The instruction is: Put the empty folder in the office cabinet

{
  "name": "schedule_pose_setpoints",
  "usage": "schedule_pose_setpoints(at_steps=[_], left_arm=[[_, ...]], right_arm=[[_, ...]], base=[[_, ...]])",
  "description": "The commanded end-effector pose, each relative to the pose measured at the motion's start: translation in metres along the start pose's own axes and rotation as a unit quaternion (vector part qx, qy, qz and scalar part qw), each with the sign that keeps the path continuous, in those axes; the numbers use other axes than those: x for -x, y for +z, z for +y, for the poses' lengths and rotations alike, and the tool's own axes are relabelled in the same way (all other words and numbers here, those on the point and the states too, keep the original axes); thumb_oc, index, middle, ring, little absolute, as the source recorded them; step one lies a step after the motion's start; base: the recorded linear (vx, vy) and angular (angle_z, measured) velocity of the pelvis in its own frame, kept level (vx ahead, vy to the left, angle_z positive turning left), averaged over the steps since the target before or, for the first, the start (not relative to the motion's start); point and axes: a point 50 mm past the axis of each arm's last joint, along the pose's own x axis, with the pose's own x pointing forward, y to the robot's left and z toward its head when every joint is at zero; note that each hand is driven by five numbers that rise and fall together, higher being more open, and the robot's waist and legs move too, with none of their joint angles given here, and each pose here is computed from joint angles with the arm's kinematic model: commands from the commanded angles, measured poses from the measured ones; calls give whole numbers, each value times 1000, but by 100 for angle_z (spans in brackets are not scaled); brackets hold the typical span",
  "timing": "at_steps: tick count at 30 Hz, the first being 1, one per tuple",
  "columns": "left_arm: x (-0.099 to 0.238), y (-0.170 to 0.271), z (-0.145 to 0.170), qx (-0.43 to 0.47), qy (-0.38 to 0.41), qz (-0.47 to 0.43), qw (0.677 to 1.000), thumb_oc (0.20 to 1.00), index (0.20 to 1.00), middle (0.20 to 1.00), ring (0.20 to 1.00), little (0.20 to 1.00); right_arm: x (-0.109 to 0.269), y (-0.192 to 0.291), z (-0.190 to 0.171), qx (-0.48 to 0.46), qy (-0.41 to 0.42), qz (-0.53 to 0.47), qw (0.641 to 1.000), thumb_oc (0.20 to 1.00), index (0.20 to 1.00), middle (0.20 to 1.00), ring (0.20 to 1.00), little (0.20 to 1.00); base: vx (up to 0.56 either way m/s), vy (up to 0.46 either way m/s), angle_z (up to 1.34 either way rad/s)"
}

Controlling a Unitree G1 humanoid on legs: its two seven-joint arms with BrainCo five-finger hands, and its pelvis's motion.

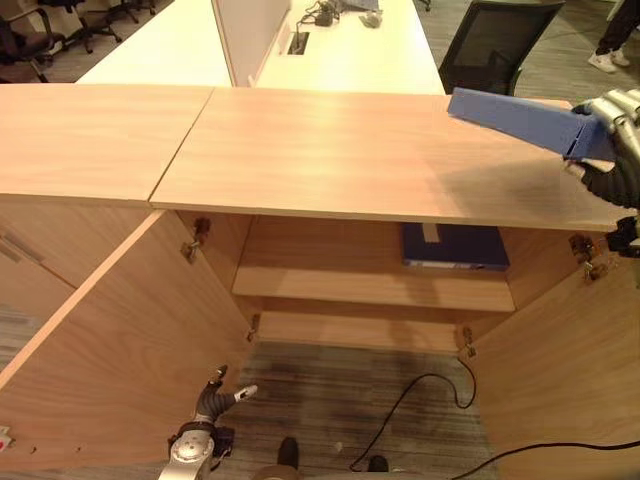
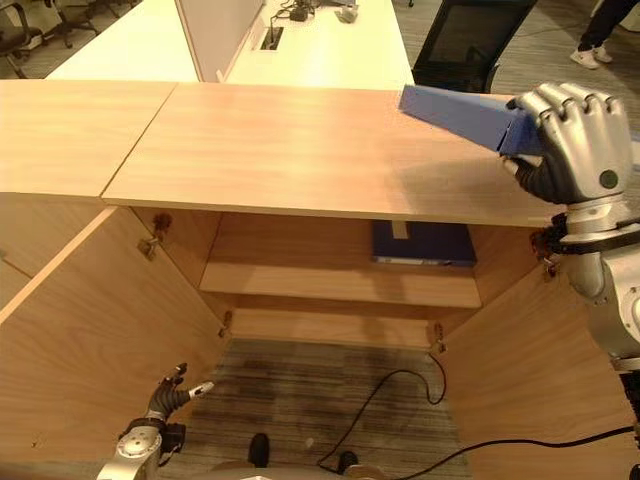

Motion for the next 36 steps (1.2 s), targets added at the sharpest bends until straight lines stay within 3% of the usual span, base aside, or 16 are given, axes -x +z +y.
schedule_pose_setpoints(at_steps=[1,9,19,24,30,36], left_arm=[[-5,8,16,-20,21,-13,1000,1000,1000,1000,1000,1000],[-6,4,22,-8,29,4,1000,1000,1000,1000,1000,1000],[-6,-1,27,10,37,20,999,1000,1000,1000,1000,1000],[-6,-3,29,11,41,30,999,1000,1000,1000,1000,1000],[-6,-8,29,22,47,47,998,1000,1000,1000,1000,1000],[-7,-5,25,28,41,46,998,1000,1000,1000,1000,1000]], right_arm=[[-29,-3,-46,-26,-115,4,993,200,200,200,200,200],[-60,-7,-84,-132,-191,3,973,200,200,200,200,200],[-81,-20,-115,-329,-256,10,909,200,200,200,200,200],[-94,-32,-129,-433,-280,15,857,200,200,200,200,200],[-103,-45,-125,-575,-284,27,767,200,200,200,200,200],[-96,-30,-96,-683,-202,12,702,200,200,200,200,200]], base=[[20,32,-15],[5,27,-8],[-10,20,-10],[-16,15,-5],[-20,14,-7],[-16,12,-4]])
